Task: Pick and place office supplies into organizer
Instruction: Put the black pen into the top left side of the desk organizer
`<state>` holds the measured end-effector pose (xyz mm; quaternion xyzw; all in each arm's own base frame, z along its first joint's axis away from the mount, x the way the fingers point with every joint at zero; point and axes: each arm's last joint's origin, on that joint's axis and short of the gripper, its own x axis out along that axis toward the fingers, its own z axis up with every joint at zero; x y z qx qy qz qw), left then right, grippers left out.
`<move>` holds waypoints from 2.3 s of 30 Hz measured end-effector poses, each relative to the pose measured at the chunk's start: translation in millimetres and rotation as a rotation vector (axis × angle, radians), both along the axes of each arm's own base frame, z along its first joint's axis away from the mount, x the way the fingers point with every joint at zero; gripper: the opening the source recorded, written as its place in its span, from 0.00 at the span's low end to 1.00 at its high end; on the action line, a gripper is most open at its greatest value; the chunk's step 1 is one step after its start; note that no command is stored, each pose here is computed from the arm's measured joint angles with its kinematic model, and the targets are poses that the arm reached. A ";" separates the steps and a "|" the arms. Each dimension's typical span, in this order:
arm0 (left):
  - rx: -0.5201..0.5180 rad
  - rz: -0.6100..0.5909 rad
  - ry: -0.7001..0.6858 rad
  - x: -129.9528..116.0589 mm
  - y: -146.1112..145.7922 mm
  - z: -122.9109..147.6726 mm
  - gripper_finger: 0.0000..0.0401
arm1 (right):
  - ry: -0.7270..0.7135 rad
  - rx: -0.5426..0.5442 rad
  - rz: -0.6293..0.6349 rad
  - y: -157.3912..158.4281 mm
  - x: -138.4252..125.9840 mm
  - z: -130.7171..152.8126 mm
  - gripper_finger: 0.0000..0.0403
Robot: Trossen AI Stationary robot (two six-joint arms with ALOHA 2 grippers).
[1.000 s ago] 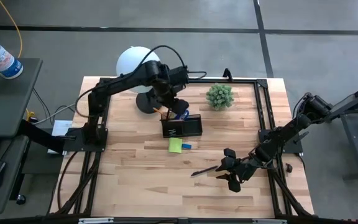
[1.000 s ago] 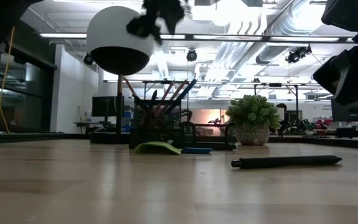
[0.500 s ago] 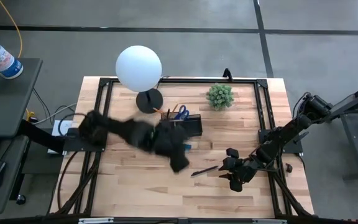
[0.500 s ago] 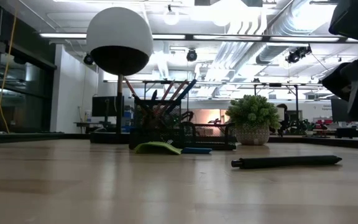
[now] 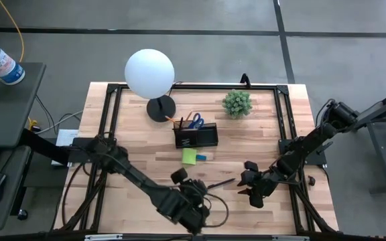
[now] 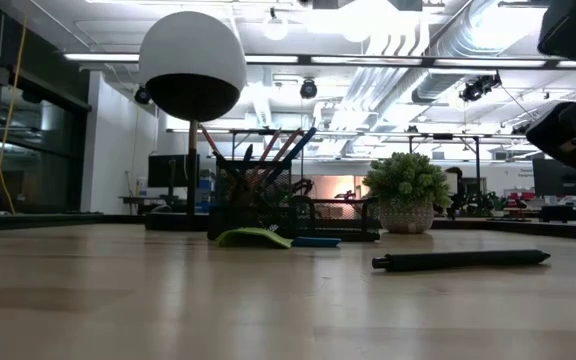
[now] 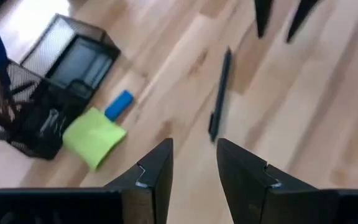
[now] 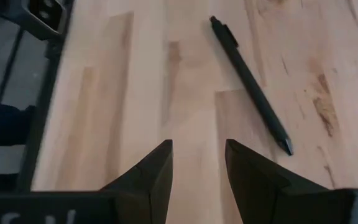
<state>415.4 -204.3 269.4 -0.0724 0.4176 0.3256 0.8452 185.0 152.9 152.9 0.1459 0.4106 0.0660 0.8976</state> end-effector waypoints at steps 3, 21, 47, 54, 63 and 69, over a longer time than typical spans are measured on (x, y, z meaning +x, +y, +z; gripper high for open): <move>0.037 0.035 -0.059 4.6 -10.1 -14.4 0.28 | -0.002 0.015 -0.003 0.9 -2.0 2.6 0.34; -0.071 0.051 -0.175 19.8 -20.6 -69.6 0.27 | -0.021 0.029 -0.060 -2.9 -5.5 10.3 0.34; -0.187 -0.102 -0.062 13.4 -7.4 -101.3 0.01 | -0.030 0.039 -0.141 -4.5 -5.1 10.2 0.34; -0.225 -0.139 -0.201 8.9 12.3 -97.1 0.00 | -0.004 0.050 -0.155 -7.4 -4.2 8.9 0.34; -0.481 -0.407 -0.463 17.2 30.4 -86.6 0.00 | 0.007 0.072 -0.163 -10.5 -1.0 9.1 0.34; -0.489 -0.444 -0.447 18.9 33.4 -86.1 0.01 | 0.002 0.078 -0.170 -10.9 -0.2 9.6 0.34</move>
